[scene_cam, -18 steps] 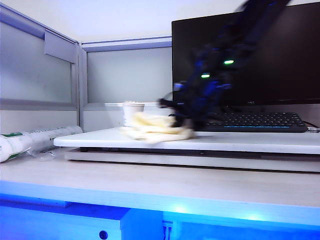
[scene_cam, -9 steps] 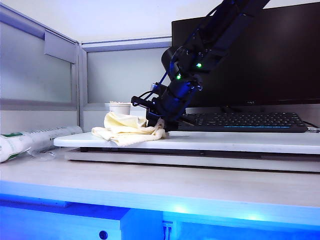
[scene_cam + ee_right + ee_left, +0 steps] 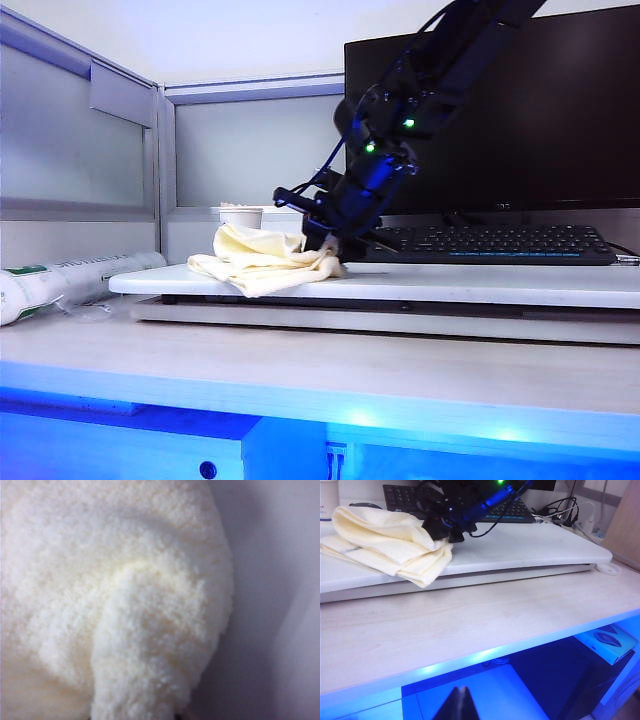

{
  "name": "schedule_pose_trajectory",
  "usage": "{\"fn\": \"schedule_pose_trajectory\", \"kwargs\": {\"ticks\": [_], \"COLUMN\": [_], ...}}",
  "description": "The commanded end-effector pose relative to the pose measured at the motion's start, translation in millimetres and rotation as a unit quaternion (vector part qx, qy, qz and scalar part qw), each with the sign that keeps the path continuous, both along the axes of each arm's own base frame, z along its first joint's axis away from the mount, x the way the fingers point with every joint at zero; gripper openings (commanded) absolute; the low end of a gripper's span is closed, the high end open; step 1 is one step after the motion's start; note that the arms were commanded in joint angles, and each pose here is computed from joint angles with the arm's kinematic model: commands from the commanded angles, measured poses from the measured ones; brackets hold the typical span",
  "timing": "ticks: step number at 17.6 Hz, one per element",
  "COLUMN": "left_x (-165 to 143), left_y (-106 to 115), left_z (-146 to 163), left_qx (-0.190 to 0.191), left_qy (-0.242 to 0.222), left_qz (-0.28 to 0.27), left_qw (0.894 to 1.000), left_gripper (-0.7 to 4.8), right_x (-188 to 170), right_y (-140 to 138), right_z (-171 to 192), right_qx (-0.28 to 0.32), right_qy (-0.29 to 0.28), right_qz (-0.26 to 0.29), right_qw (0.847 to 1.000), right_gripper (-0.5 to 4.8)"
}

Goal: Wipe the tabletop with a clean cloth to remove dust and stains.

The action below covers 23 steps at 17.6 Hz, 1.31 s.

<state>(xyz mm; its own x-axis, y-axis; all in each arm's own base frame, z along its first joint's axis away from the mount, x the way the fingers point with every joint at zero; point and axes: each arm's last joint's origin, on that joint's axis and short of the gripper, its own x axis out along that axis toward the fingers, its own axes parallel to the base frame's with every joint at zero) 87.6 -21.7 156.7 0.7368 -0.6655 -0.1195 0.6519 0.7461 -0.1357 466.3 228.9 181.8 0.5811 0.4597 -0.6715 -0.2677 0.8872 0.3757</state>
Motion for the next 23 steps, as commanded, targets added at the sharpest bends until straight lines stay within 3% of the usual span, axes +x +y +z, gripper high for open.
{"fn": "schedule_pose_trajectory", "kwargs": {"ticks": [1, 10, 23], "left_x": [0.0, 0.0, 0.2], "left_y": [-0.1, -0.1, 0.0], "left_z": [0.2, 0.5, 0.8], "left_qx": [-0.001, -0.001, 0.000], "left_qy": [-0.001, -0.003, -0.005], "left_qz": [-0.003, -0.003, 0.000], "left_qw": [1.000, 1.000, 1.000], "left_gripper": [-0.05, -0.05, -0.05], "right_x": [-8.7, -8.5, -118.0], "right_y": [-31.9, -107.7, -275.6], "right_z": [-30.7, -6.3, -10.9], "right_qx": [-0.086, -0.123, -0.105], "right_qy": [0.120, 0.134, 0.157], "right_qz": [-0.044, -0.105, -0.267], "right_qw": [0.988, 0.978, 0.945], "right_gripper": [-0.05, -0.05, -0.05]}}
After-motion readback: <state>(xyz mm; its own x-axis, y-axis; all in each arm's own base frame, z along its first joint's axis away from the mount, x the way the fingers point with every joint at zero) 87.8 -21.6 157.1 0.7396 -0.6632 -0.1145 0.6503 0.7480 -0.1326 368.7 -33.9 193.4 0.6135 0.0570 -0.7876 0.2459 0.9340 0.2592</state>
